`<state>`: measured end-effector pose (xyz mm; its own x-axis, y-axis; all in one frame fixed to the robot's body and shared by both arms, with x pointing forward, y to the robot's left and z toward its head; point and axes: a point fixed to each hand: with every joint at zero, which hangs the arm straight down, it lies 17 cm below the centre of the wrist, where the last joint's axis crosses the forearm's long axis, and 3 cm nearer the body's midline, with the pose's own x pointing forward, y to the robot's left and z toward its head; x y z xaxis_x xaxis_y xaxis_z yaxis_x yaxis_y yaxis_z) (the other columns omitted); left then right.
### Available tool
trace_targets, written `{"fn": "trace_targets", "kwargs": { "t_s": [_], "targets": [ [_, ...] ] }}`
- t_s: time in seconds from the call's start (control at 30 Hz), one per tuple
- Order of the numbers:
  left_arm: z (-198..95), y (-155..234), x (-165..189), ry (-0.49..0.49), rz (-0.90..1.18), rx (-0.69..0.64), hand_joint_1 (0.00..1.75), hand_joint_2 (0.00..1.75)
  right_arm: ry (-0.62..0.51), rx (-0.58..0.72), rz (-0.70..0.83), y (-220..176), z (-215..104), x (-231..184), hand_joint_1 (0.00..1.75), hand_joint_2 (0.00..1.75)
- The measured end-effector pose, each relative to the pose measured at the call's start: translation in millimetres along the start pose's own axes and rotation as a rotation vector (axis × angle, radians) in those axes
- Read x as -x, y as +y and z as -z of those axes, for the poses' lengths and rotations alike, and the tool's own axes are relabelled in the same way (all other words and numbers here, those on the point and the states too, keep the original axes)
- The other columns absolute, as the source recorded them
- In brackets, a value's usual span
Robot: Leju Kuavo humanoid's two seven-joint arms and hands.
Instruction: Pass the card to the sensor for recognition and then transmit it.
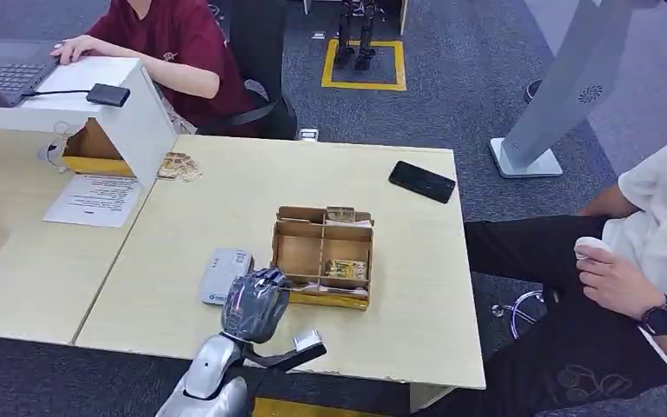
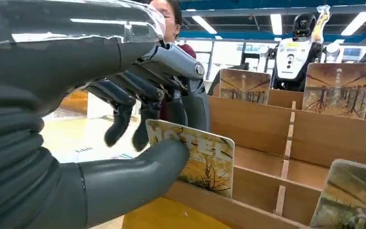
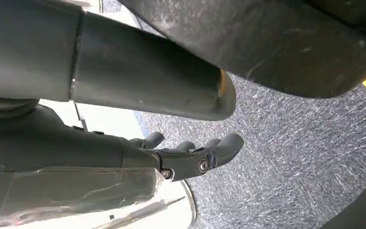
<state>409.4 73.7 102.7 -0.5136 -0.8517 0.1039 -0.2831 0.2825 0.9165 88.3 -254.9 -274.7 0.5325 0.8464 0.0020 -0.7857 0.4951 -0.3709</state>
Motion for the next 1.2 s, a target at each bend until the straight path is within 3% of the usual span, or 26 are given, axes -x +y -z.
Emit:
{"fn": "trace_targets", "kwargs": {
  "t_s": [0.1, 0.17, 0.37, 0.53, 0.67, 0.9, 1.03, 1.2],
  "targets": [
    [-0.1, 0.0, 0.7, 0.002, -0.005, -0.001, 1.54, 1.75, -0.002, 0.003, -0.005, -0.9, 0.1, -0.6, 0.00, 0.00],
    [-0.3, -0.2, 1.8, 0.006, -0.007, -0.001, 1.75, 1.75, -0.003, 0.003, -0.006, -1.0, 0.2, -0.7, 0.00, 0.00],
    [-1.6, -0.3, 4.1, 0.012, -0.032, -0.004, 1.75, 1.75, -0.004, 0.004, -0.006, -1.6, 0.3, -1.2, 0.00, 0.00],
    [-1.8, 3.8, 9.2, 0.044, -0.171, -0.034, 1.75, 1.75, 0.000, 0.002, 0.005, -1.1, 0.2, -0.9, 0.00, 0.00],
    [18.8, 26.4, 12.2, 0.056, -0.317, -0.037, 1.75, 1.75, 0.004, -0.003, 0.015, 0.1, 0.0, -0.3, 0.00, 0.00],
    [45.0, 79.5, 8.0, -0.018, -0.326, -0.131, 1.75, 1.75, 0.001, -0.004, 0.014, 0.3, -0.1, -0.9, 0.00, 0.00],
    [64.1, 117.3, 34.4, -0.013, -0.318, -0.194, 1.75, 1.75, -0.008, -0.005, 0.008, 0.8, -0.2, -2.0, 0.00, 0.00],
    [90.7, 167.9, 108.5, 0.057, -0.170, -0.266, 1.75, 1.75, -0.022, -0.006, -0.020, 0.9, -0.2, -3.5, 0.00, 0.00]
  ]
}}
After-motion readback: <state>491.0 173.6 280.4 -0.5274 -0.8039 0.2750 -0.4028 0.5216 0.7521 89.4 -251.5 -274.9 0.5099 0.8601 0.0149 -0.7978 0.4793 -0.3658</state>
